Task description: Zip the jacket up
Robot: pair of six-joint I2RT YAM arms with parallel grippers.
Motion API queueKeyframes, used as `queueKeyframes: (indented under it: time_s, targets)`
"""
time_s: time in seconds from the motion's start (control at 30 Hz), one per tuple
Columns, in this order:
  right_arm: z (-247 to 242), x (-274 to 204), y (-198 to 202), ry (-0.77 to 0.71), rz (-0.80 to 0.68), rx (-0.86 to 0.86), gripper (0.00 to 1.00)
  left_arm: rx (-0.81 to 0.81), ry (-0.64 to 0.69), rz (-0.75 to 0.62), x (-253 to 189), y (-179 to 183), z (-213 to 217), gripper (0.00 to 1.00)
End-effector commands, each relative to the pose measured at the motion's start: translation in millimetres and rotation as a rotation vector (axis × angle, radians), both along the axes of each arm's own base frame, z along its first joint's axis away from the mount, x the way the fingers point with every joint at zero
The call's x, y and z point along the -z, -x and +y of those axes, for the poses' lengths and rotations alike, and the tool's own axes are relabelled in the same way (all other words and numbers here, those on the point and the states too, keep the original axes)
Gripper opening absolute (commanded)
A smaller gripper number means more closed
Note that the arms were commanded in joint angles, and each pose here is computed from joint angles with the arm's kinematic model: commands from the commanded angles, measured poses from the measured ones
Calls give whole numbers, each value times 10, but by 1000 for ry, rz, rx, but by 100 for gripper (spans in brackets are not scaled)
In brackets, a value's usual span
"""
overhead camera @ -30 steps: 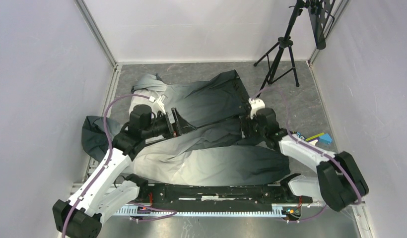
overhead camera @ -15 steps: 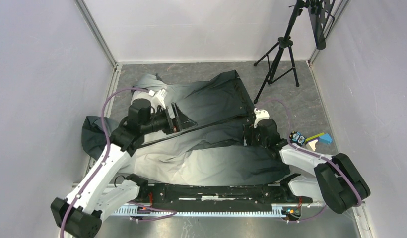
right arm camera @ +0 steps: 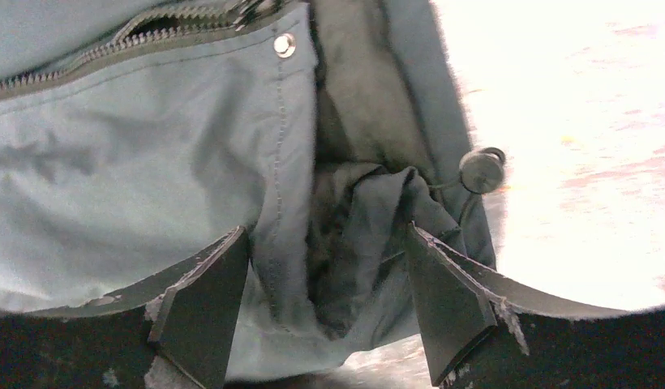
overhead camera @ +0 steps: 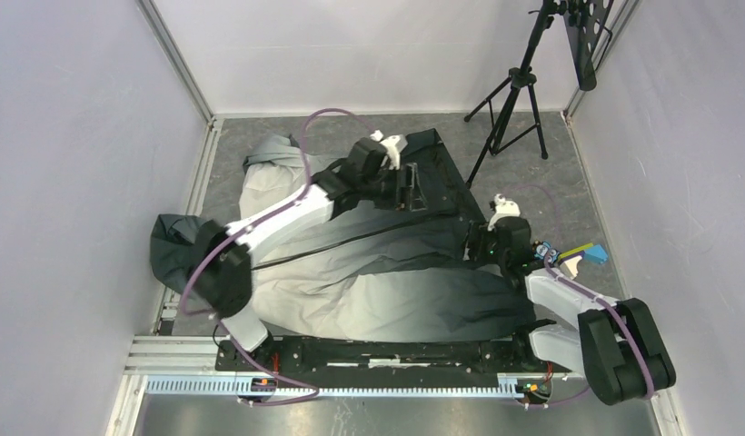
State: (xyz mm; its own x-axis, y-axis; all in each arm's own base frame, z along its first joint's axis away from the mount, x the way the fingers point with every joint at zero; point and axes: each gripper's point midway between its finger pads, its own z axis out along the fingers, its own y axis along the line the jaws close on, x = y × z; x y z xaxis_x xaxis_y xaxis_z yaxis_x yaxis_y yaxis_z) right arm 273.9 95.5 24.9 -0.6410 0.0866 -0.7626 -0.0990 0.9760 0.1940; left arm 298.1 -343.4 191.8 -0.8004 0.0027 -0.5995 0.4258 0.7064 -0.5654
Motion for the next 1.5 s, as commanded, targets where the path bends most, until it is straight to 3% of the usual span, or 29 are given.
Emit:
queueKeyframes:
  time_s: [0.0, 0.23, 0.43, 0.63, 0.77, 0.87, 1.17, 1.3, 1.47]
  targets:
    - [-124, -128, -194, -54, -3, -15, 76, 34, -11, -122, 30, -510, -376, 76]
    - [-136, -217, -288, -64, -17, -13, 76, 75, -15, -38, 457, -799, -820, 64]
    - [-192, -674, -462, -36, -104, 6, 86, 117, -23, 0, 406, -660, -825, 65]
    - [-43, -1026, -710, -138, -160, 14, 87, 118, -37, -14, 133, -376, -540, 70]
    - [268, -1118, -910, -245, -156, -102, 65, 142, -30, -23, -55, -110, -337, 72]
    - [382, -1075, -1108, -263, -135, -148, 56, 160, -32, -21, -167, 78, -194, 74]
    - [420, -571, -1582, -145, -12, -220, 53, 214, 19, -6, -340, 473, -3, 77]
    - [324, -407, -1721, -59, 37, -216, 51, 237, 41, 16, -301, 535, -28, 76]
    - [373, -271, -1753, -62, 63, -259, 51, 253, 53, 39, -198, 538, -83, 77]
